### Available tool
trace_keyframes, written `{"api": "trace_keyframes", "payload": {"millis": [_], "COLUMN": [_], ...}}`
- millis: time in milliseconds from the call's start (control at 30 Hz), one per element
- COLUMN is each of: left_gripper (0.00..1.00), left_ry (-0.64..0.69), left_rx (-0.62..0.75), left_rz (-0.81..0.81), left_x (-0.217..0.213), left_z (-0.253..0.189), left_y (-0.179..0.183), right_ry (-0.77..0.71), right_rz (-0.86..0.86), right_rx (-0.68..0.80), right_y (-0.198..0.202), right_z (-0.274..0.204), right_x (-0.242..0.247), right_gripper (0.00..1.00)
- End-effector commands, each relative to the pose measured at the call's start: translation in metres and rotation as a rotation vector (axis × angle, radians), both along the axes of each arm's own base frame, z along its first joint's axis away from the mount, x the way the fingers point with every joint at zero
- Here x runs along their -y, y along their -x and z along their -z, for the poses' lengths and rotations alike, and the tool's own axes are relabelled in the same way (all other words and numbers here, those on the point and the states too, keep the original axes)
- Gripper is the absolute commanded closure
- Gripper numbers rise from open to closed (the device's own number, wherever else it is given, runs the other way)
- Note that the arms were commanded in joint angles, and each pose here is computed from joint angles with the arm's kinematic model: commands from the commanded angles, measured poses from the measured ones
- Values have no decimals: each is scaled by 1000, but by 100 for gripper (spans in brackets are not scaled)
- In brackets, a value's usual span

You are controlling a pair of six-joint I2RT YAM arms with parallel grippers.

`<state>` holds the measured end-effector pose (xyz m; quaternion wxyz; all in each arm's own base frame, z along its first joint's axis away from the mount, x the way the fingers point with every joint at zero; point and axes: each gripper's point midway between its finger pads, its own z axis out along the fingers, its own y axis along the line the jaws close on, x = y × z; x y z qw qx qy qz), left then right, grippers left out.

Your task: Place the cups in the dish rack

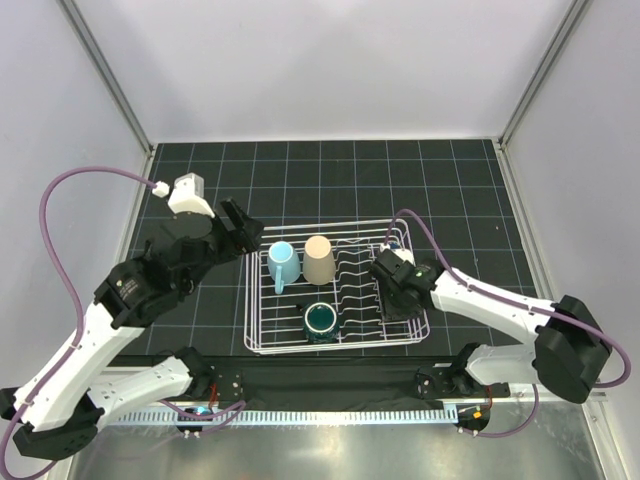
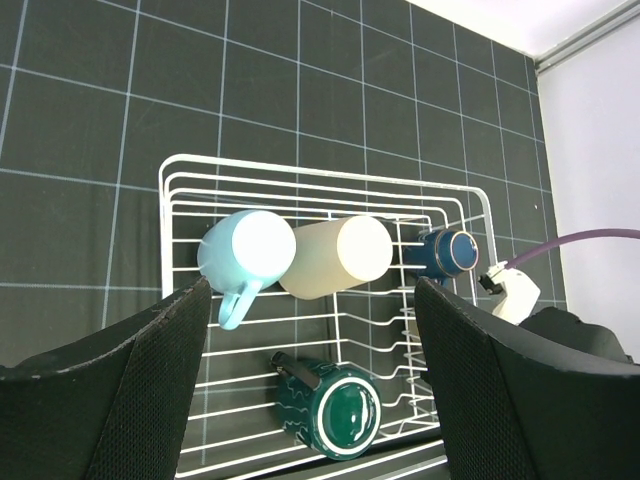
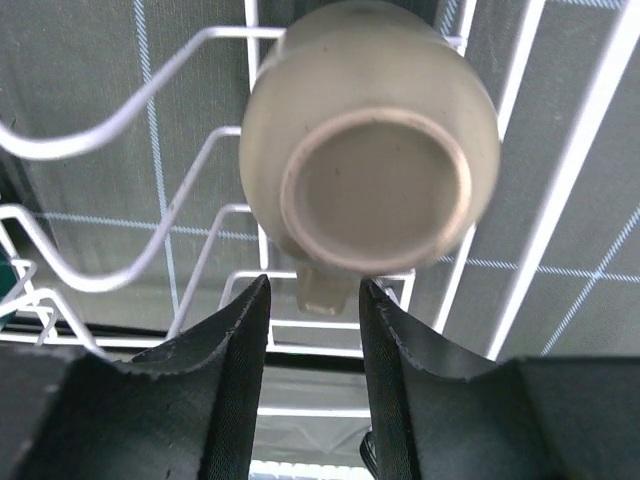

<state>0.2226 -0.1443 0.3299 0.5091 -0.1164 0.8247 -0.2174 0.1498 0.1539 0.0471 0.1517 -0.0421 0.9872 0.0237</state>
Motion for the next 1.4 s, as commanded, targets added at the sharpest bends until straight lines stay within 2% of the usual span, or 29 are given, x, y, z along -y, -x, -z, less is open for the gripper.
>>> {"api": "trace_keyframes", "payload": {"millis": [0, 167, 367, 567, 733, 867, 1000, 1133, 1367], "left_gripper": [21, 20, 20, 18, 8, 5, 4, 4, 4], "left_ry": [37, 40, 51, 61, 82, 117, 170, 218, 305], "left_rx": [23, 15, 1, -37, -84, -112, -126, -142, -79], "left_rz": [-1, 3, 11, 55, 82, 94, 113, 121, 74], "left_x": [-2, 0, 5, 17, 23, 27, 33, 34, 13], "left_z": [-14, -13, -10, -1, 9, 20, 27, 32, 25], "left_y": [4, 4, 3, 4, 11, 16, 21, 28, 39], "right_ry": [-32, -41, -68, -104, -126, -199, -290, -302, -450], "right_rz": [8, 15, 14, -19, -27, -32, -30, -18, -16], "right_rx": [67, 97, 143, 221, 328, 409, 422, 429, 479], "right_y": [-9, -10, -15, -27, -46, -60, -69, -72, -69], "right_z": [-25, -42, -65, -99, -145, -175, -194, -202, -217], "right_x": [-5, -2, -3, -10, -15, -28, -47, -50, -62], "right_gripper": [57, 57, 46, 30, 12, 1, 0, 0, 0]}}
